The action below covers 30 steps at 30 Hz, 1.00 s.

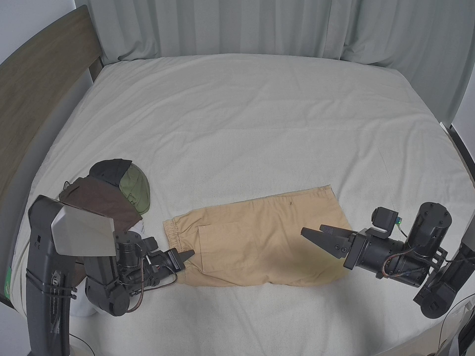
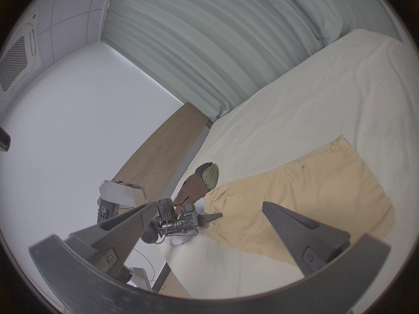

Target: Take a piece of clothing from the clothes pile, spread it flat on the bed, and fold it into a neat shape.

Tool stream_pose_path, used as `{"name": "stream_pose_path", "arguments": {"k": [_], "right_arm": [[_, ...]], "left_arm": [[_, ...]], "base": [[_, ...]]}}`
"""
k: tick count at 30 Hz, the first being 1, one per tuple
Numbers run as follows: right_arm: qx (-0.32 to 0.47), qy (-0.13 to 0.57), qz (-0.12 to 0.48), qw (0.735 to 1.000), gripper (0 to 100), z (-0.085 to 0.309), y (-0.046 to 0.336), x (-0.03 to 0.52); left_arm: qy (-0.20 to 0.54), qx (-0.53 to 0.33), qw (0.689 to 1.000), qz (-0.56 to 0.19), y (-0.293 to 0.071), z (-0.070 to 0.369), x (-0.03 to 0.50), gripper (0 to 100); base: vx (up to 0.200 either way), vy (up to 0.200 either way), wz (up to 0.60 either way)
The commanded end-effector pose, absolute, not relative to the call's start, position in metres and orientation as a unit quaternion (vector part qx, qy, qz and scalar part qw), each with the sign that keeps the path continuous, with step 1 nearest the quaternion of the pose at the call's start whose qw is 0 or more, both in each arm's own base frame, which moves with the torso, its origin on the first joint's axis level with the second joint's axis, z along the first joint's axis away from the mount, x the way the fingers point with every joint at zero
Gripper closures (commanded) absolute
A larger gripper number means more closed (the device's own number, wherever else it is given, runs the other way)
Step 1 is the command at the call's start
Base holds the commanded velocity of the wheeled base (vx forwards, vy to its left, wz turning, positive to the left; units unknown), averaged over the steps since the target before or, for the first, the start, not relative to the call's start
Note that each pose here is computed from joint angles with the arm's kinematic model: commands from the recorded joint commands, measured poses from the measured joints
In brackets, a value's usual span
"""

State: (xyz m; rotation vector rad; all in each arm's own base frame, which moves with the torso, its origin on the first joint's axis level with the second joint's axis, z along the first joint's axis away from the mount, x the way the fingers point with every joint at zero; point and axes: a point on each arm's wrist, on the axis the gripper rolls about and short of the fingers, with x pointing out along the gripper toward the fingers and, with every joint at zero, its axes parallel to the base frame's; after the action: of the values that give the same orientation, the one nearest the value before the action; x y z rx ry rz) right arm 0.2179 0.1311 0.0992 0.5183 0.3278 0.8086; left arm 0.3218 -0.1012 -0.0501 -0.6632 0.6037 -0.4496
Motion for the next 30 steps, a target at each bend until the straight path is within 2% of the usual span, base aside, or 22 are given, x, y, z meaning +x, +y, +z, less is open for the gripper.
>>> {"name": "stream_pose_path", "arguments": {"k": [1,11,30], "right_arm": [[0.248,0.159,0.387,0.874,0,0.098,0.131,0.218],[0.248,0.158,0.385,0.875,0,0.098,0.130,0.218],[0.249,0.158,0.385,0.875,0,0.099,0.130,0.218]], "left_arm": [[0.292,-0.319,0.874,-0.222,-0.100,-0.045,0.318,100],[0.302,-0.342,0.846,-0.277,-0.063,-0.017,0.303,100],[0.296,-0.343,0.851,-0.267,-0.049,-0.016,0.303,100]], "base": [[0.000,0.000,0.00],[0.000,0.000,0.00],[0.000,0.000,0.00]]}}
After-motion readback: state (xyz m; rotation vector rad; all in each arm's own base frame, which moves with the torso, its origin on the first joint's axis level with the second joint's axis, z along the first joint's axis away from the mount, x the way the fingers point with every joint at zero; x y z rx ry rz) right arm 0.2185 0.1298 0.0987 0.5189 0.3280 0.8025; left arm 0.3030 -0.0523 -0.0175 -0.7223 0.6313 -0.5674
